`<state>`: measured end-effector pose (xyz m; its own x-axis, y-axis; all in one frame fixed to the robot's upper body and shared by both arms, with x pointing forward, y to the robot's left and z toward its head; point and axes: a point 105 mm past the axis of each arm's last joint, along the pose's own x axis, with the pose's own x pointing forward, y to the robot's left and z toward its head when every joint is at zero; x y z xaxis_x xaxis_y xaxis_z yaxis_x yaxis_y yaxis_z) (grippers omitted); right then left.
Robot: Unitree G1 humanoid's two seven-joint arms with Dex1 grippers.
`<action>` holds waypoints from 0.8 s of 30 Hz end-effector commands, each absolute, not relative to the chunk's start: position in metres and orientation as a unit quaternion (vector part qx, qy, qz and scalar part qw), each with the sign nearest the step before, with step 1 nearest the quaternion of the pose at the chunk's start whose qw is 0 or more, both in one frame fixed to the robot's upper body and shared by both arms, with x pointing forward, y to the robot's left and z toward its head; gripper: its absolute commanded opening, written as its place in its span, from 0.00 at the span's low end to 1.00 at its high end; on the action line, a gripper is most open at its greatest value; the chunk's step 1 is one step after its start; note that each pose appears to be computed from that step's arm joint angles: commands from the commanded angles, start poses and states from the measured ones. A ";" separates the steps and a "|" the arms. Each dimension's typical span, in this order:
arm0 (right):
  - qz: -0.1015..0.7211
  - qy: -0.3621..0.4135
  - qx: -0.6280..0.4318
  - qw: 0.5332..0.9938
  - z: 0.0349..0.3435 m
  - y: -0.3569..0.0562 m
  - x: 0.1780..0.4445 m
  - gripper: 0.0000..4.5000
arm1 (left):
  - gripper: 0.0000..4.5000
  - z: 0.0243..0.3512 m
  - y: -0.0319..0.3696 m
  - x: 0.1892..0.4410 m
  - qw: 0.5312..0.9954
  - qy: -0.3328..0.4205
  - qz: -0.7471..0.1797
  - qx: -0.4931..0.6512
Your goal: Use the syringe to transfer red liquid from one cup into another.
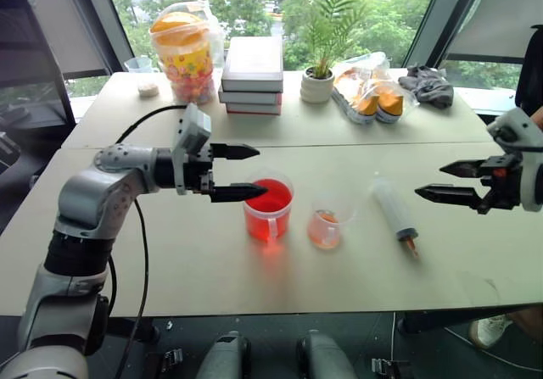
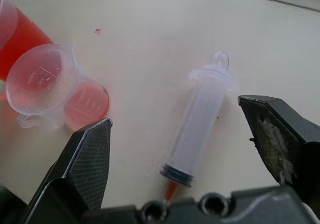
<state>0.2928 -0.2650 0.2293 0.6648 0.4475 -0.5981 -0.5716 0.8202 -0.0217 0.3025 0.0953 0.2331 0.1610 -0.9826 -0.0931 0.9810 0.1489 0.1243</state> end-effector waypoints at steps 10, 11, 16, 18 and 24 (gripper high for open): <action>0.152 0.473 -0.049 0.866 0.173 -0.275 0.362 0.99 | 1.00 0.233 0.086 0.301 0.755 -0.030 -0.650 0.085; 0.151 0.480 -0.051 0.863 0.171 -0.274 0.366 0.99 | 1.00 0.233 0.086 0.301 0.756 -0.031 -0.648 0.085; 0.151 0.512 -0.093 0.841 0.156 -0.267 0.377 0.99 | 1.00 0.231 0.087 0.300 0.763 -0.035 -0.639 0.085; 0.155 0.523 -0.105 0.831 0.150 -0.265 0.378 0.99 | 1.00 0.230 0.087 0.300 0.766 -0.036 -0.636 0.085; 0.164 0.549 -0.149 0.806 0.133 -0.261 0.380 0.94 | 1.00 0.229 0.088 0.300 0.774 -0.039 -0.627 0.084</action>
<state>0.3790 -0.2597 0.1335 0.3479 0.1235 -0.9294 -0.4124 0.9104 -0.0334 0.3035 0.0878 0.2183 0.2064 -0.9759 -0.0712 0.9727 0.1968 0.1226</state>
